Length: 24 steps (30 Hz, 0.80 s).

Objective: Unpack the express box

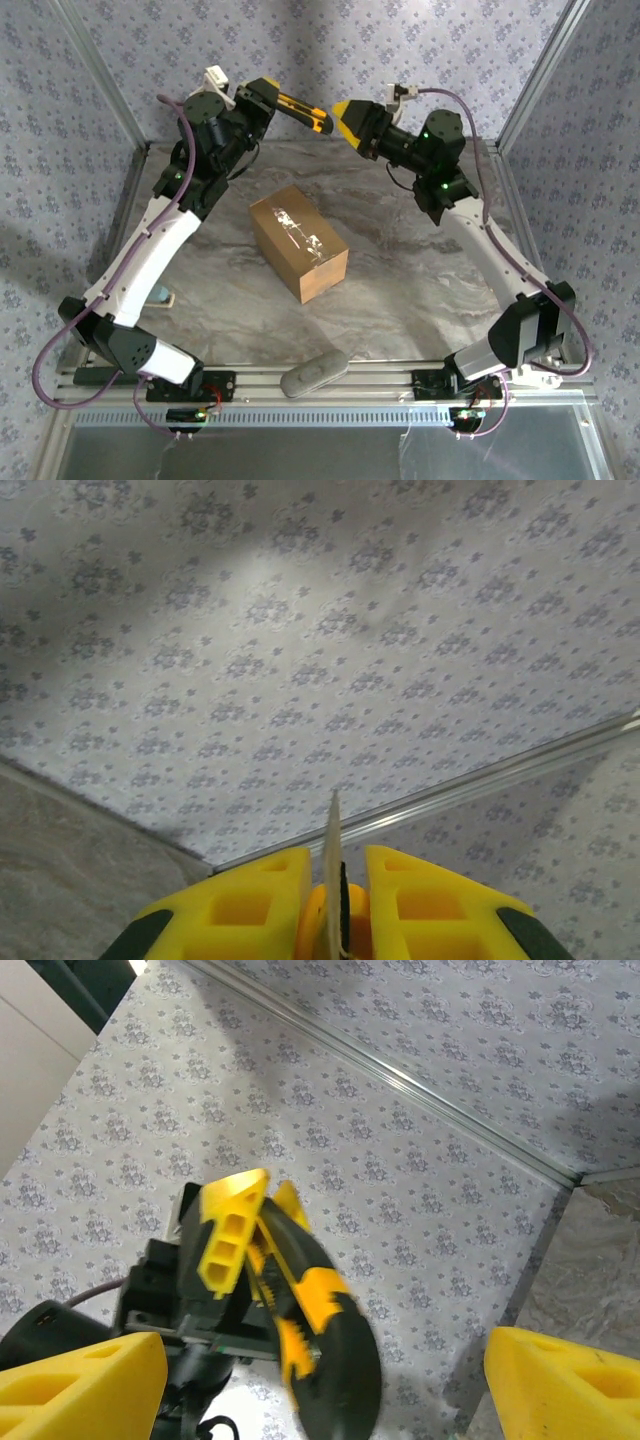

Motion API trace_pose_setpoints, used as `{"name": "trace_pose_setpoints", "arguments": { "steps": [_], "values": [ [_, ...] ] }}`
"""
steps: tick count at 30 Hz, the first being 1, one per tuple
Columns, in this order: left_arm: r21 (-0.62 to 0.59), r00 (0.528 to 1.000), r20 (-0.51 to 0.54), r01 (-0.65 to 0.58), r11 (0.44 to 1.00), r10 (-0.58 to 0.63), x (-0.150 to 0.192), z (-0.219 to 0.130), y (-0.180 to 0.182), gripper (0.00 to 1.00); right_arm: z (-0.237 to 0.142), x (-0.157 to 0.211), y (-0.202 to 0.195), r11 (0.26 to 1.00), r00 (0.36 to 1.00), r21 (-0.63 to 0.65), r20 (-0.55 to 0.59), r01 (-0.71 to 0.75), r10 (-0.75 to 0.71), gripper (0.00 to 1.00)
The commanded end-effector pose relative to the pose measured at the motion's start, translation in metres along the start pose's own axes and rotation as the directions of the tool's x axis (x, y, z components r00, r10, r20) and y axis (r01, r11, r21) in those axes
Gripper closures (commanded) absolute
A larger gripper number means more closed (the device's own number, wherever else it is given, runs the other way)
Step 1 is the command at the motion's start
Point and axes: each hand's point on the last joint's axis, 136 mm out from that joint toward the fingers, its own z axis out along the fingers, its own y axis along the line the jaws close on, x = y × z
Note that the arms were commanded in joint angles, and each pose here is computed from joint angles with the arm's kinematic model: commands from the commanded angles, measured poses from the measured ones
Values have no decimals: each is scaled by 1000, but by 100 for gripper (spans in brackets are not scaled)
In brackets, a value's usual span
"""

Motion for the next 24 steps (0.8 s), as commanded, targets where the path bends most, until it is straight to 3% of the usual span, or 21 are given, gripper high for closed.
{"name": "trace_pose_setpoints", "arguments": {
  "steps": [1,13,24],
  "values": [
    [112,996,80,34,993,-44,-16,-7,-40,100,3,-14,38,994,999,-101,41,40,-36,16],
    [115,987,124,92,989,-107,6,4,-37,100,23,-23,52,983,998,-180,63,28,-17,17],
    [92,976,195,81,992,-98,8,8,-31,100,29,-18,54,980,999,-198,50,7,3,31]
  ]
}}
